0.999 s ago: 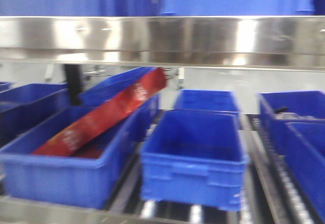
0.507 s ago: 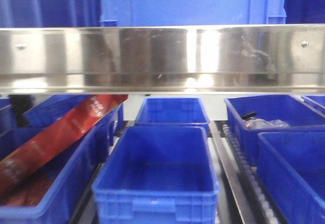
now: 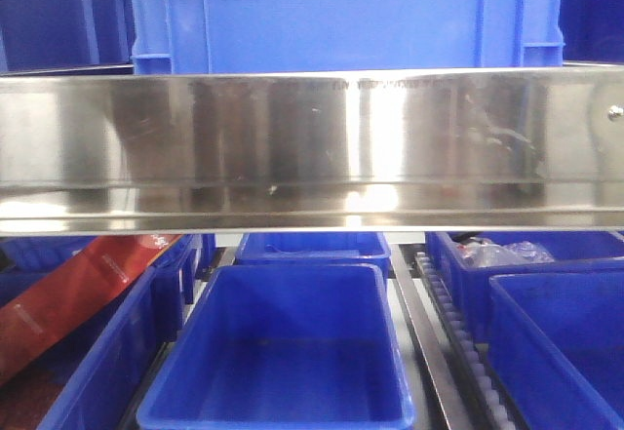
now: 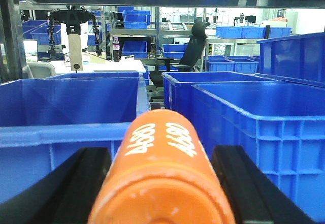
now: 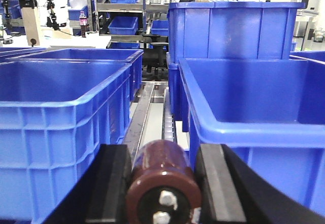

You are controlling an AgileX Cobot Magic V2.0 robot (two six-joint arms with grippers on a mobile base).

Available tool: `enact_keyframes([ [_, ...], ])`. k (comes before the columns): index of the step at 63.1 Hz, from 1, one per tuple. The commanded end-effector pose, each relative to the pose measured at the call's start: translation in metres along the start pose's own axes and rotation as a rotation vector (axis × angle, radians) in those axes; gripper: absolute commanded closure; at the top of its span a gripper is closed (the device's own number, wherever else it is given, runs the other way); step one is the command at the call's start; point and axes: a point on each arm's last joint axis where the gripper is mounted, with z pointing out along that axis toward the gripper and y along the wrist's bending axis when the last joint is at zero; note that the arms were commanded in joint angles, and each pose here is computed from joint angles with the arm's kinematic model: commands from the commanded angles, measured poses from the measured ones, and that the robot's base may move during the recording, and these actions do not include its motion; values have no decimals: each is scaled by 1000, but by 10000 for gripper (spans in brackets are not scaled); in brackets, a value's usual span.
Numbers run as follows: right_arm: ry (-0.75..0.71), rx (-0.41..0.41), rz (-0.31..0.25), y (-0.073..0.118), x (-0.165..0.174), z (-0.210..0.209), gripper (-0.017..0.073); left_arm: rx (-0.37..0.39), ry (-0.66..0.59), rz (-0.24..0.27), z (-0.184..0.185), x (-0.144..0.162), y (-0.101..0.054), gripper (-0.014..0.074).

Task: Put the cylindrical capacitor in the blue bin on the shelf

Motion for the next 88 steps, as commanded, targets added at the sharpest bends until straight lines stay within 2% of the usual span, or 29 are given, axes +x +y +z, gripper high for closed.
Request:
enact_keyframes([
  [1, -35, -1, -9, 0, -4, -1, 721, -4, -30, -1, -2, -3, 0, 705],
  [63, -35, -1, -9, 0, -4, -1, 721, -4, -30, -1, -2, -3, 0, 705],
  [81, -67, -4, -5, 0, -7, -1, 721, -9, -64, -1, -2, -6, 1, 705],
  [88, -133, -13, 13, 1, -13, 0, 721, -9, -79, -11, 3, -10, 1, 705],
])
